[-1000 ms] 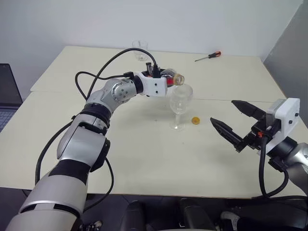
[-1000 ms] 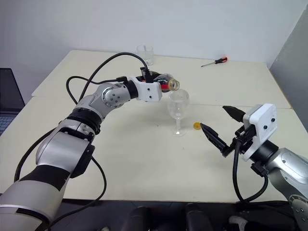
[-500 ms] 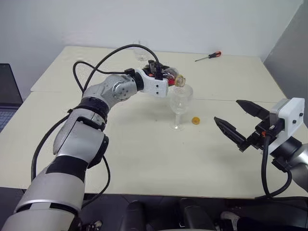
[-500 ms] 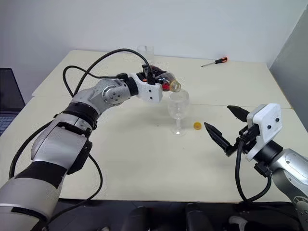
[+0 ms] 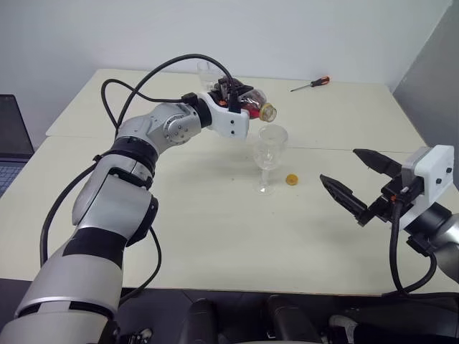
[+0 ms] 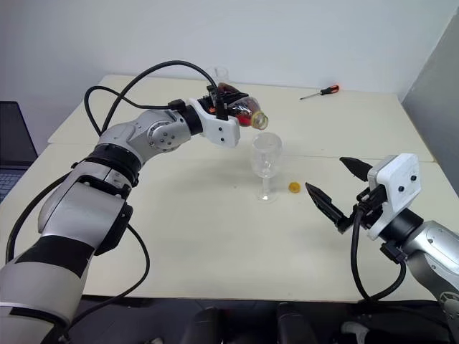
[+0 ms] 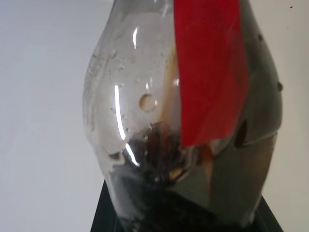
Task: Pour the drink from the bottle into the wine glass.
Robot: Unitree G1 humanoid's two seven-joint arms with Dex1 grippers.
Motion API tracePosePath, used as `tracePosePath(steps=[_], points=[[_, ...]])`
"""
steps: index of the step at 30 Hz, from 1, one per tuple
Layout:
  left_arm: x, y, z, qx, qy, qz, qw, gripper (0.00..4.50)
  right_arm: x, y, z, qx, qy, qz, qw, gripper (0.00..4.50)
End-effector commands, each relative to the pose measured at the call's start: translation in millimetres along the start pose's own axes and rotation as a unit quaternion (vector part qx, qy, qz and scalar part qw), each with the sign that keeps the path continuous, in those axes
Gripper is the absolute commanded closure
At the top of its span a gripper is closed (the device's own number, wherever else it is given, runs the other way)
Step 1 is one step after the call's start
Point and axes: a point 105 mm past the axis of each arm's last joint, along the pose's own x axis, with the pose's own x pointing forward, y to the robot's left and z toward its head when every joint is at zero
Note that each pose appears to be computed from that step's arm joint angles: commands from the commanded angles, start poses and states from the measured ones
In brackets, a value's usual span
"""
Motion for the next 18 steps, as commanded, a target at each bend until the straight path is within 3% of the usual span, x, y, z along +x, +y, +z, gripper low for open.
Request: tracePosePath(steps=[1,18], points=[[1.6,28.7,4.5,0.026,-0.013,0.036,0.999,3.60,-3.4,-0.1,10.2,-0.018,-0.017,-0.001,1.000,0.00],[1.4,31.6,3.7,0.053,-0.013,0.029,0.998,3.60,-6.6,1.2,3.0,-0.015,0.003,0.011,1.000,0.00]])
